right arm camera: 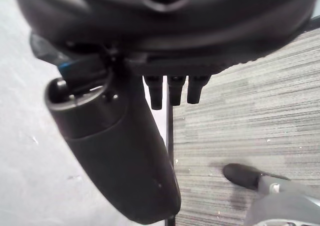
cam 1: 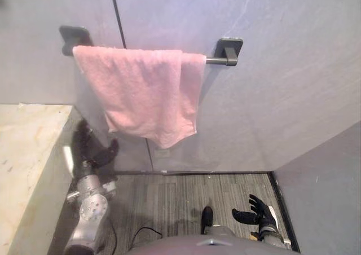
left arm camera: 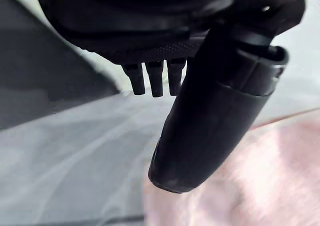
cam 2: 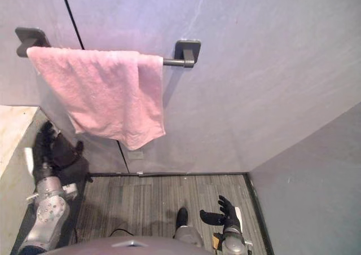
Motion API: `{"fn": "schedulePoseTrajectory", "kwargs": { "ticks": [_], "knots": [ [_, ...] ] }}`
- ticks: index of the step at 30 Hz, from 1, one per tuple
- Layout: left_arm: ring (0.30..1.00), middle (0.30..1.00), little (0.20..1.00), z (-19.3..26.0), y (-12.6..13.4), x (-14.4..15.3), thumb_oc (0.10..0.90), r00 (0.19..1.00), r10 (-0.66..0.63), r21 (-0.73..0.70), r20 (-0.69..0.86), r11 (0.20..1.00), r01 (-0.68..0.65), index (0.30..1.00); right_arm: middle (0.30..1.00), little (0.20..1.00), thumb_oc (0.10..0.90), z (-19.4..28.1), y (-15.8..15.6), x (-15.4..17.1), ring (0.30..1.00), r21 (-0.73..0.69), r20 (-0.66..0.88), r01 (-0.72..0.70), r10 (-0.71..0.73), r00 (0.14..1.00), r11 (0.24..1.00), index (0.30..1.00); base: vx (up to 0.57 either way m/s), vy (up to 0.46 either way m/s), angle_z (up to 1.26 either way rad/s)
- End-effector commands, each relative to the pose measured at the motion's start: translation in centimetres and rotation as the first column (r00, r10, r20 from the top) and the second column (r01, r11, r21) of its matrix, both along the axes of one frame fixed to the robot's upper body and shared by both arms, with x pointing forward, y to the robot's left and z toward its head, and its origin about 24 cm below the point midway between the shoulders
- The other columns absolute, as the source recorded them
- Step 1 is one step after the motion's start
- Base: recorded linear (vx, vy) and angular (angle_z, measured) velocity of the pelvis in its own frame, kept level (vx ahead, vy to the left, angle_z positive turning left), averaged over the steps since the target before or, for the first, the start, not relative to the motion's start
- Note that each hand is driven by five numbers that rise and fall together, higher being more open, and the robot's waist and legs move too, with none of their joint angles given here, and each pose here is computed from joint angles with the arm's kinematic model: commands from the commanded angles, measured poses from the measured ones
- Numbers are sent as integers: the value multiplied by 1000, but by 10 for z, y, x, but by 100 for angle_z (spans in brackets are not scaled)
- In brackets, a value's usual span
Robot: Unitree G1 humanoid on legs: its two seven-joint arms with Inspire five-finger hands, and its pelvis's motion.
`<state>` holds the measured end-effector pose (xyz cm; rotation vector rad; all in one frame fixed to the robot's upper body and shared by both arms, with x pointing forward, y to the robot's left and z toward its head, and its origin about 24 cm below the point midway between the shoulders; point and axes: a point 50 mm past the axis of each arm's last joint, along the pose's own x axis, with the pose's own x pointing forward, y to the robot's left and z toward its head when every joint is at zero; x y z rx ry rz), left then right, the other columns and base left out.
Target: Organize the bathroom.
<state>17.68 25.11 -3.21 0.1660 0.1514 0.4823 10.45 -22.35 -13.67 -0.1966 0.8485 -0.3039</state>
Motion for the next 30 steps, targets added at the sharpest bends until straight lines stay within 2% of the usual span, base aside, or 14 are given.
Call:
{"fn": "schedulePoseTrajectory", "kwargs": {
  "ticks": [1, 8, 12, 14, 15, 18, 19, 20, 22, 23, 30],
  "knots": [
    [900, 900, 900, 10, -6, 21, 800, 992, -109, -80, 67, 990, 114, 900, 900, 900, 800, 17, -23, 30, 900, -79, 118, -11, 20, 993, 997, 900, -10, 15, -5],
    [900, 900, 900, -19, -5, 7, 800, 984, -167, -141, -69, 978, 156, 900, 900, 900, 800, 17, -31, 30, 900, -86, 107, -31, 40, 993, 996, 900, -22, 33, -3],
    [900, 900, 900, -62, -9, -17, 800, 940, -147, -288, -307, 956, 56, 900, 900, 900, 800, 15, -28, 31, 900, -71, 102, -49, 56, 993, 996, 900, -56, 11, -4],
    [900, 900, 900, -78, -10, -30, 800, 898, -129, -305, -422, 952, -7, 900, 900, 900, 800, 14, -27, 32, 900, -58, 96, -52, 57, 994, 997, 900, -73, 9, -2],
    [900, 900, 900, -98, -11, -50, 800, 810, -151, -352, -567, 933, -72, 900, 900, 900, 800, 13, -24, 33, 900, -45, 89, -62, 66, 994, 997, 900, -70, 7, -1],
    [900, 900, 900, -115, -13, -71, 800, 730, -136, -385, -670, 904, -186, 900, 900, 900, 800, 12, -21, 36, 900, -28, 84, -76, 78, 993, 997, 900, -75, 15, -2],
    [900, 900, 900, -124, -12, -92, 800, 655, -136, -393, -743, 882, -262, 900, 900, 900, 800, 10, -18, 36, 900, -19, 72, -97, 99, 993, 995, 900, -30, 12, -4],
    [900, 900, 900, -126, -13, -96, 800, 642, -138, -393, -755, 878, -274, 900, 900, 900, 800, 10, -17, 36, 900, -17, 71, -101, 102, 992, 995, 900, -31, 6, 0],
    [900, 900, 900, -132, -15, -114, 800, 562, -155, -380, -812, 872, -309, 900, 900, 900, 800, 8, -12, 34, 900, 7, 60, -111, 111, 992, 994, 900, -48, -25, 2],
    [900, 900, 900, -137, -18, -128, 800, 479, -177, -358, -860, 878, -318, 900, 900, 900, 800, 4, -9, 30, 900, 49, 37, -111, 109, 993, 993, 900, -100, -53, 4],
    [900, 900, 900, -137, -17, -126, 800, 455, -180, -351, -872, 878, -325, 900, 900, 900, 800, -4, -3, 21, 900, 127, -11, -105, 107, 994, 986, 900, -142, -51, 1]
  ]
}}
